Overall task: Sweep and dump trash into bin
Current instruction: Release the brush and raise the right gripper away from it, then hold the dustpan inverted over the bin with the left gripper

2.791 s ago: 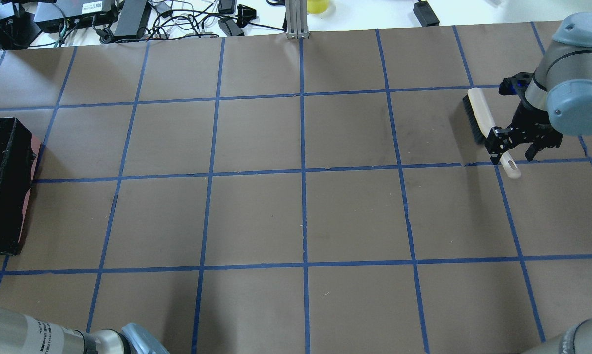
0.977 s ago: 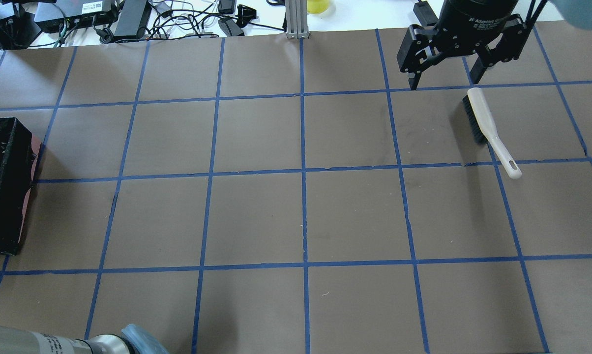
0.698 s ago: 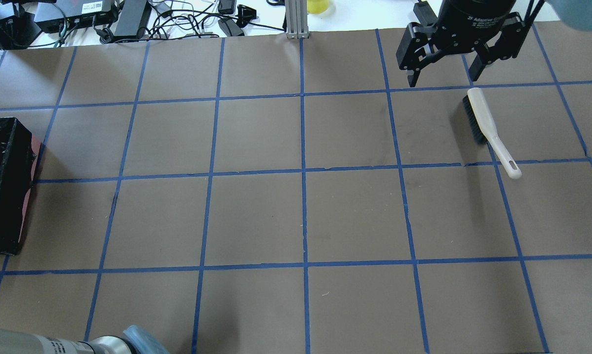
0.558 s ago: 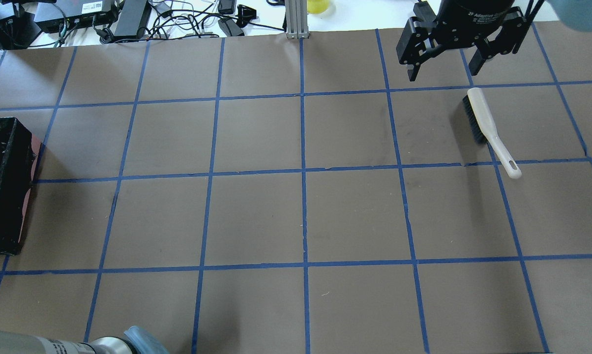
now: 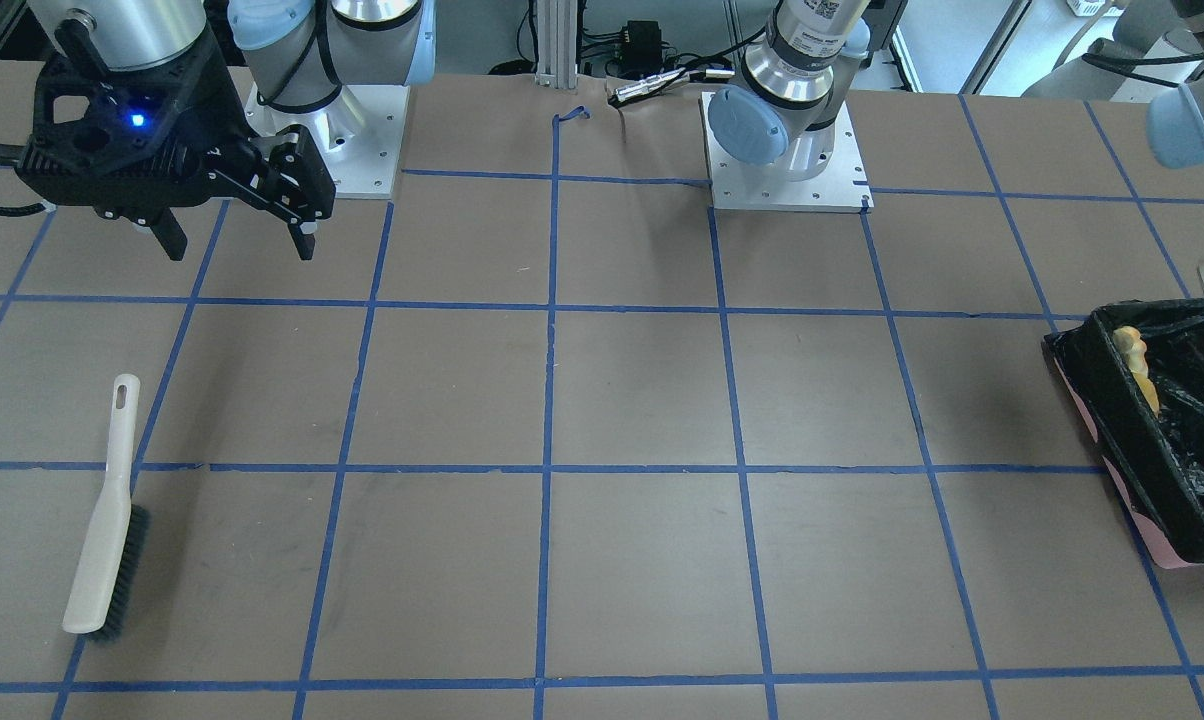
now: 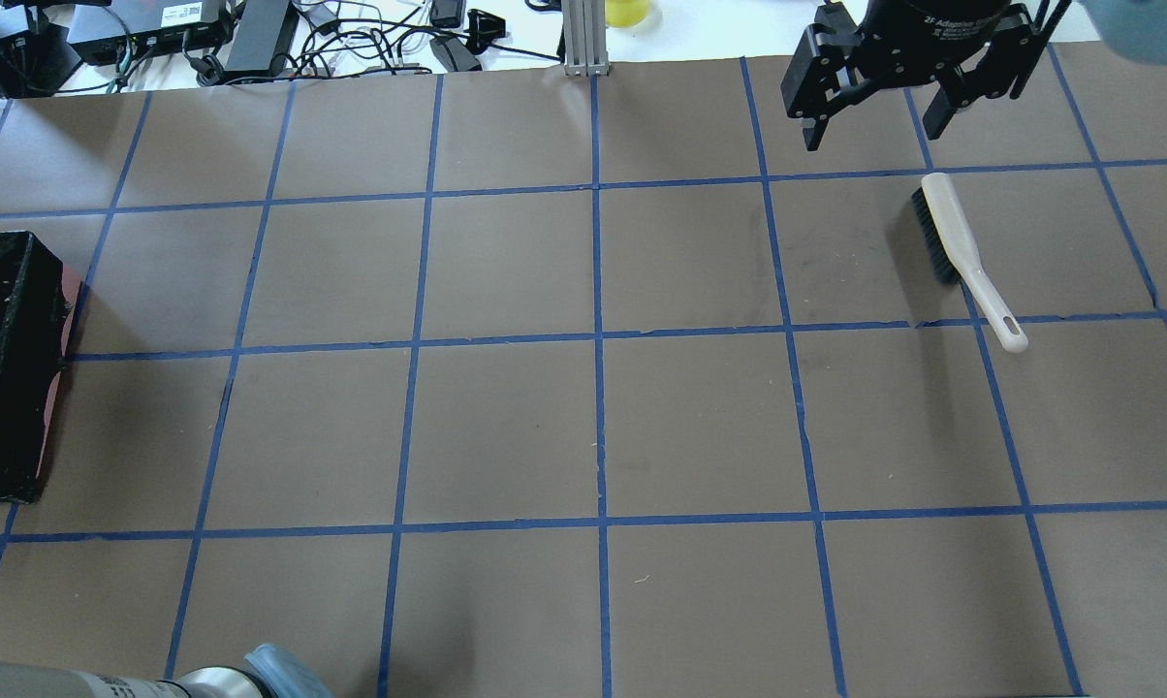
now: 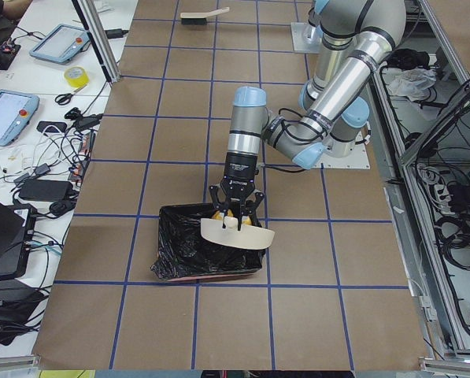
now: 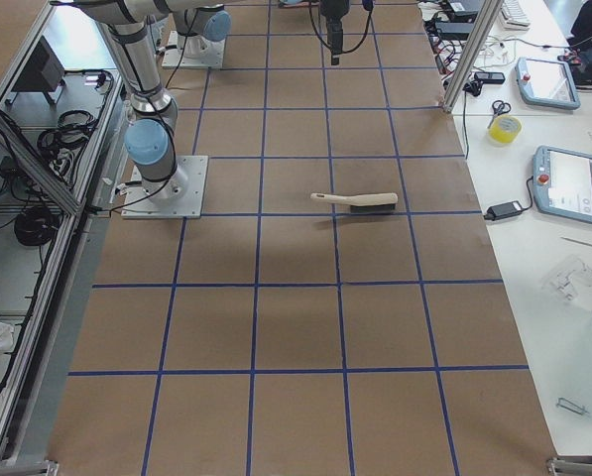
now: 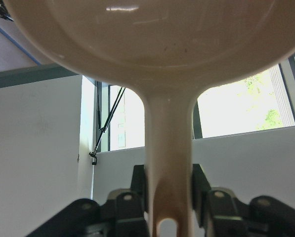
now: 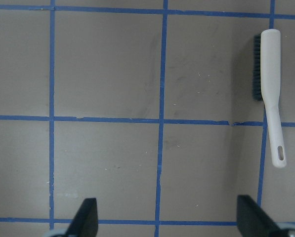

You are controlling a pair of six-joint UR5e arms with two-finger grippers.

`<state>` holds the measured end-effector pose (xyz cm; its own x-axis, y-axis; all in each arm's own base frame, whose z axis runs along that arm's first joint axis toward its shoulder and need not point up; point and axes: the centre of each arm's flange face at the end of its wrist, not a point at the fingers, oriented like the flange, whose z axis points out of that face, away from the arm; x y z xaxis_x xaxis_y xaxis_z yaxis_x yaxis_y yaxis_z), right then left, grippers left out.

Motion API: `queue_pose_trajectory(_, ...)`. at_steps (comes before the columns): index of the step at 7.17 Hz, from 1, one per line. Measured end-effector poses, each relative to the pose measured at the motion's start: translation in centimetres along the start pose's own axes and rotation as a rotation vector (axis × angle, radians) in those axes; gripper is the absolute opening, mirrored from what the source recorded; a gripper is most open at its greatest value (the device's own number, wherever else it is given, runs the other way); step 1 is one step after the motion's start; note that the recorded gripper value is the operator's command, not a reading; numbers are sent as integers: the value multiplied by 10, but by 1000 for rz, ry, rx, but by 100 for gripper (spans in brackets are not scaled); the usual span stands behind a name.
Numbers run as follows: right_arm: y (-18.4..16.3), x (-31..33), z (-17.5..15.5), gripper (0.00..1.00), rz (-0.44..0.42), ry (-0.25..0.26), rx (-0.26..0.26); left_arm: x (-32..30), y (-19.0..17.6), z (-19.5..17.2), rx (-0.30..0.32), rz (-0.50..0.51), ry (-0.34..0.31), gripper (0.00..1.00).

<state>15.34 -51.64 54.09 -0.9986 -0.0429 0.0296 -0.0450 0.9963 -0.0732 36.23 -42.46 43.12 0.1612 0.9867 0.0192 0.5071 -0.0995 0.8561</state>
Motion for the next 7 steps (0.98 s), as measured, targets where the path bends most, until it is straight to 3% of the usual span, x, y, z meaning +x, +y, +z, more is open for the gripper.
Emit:
queue_pose_trajectory(3,5,6,38,100,11,5,-71,6,-8,-7,-79,-40,-21,0)
queue_pose_trajectory(7,-1,36,42,100,-25,-9,-48,19,-41,-16,-151,-77,-42,0)
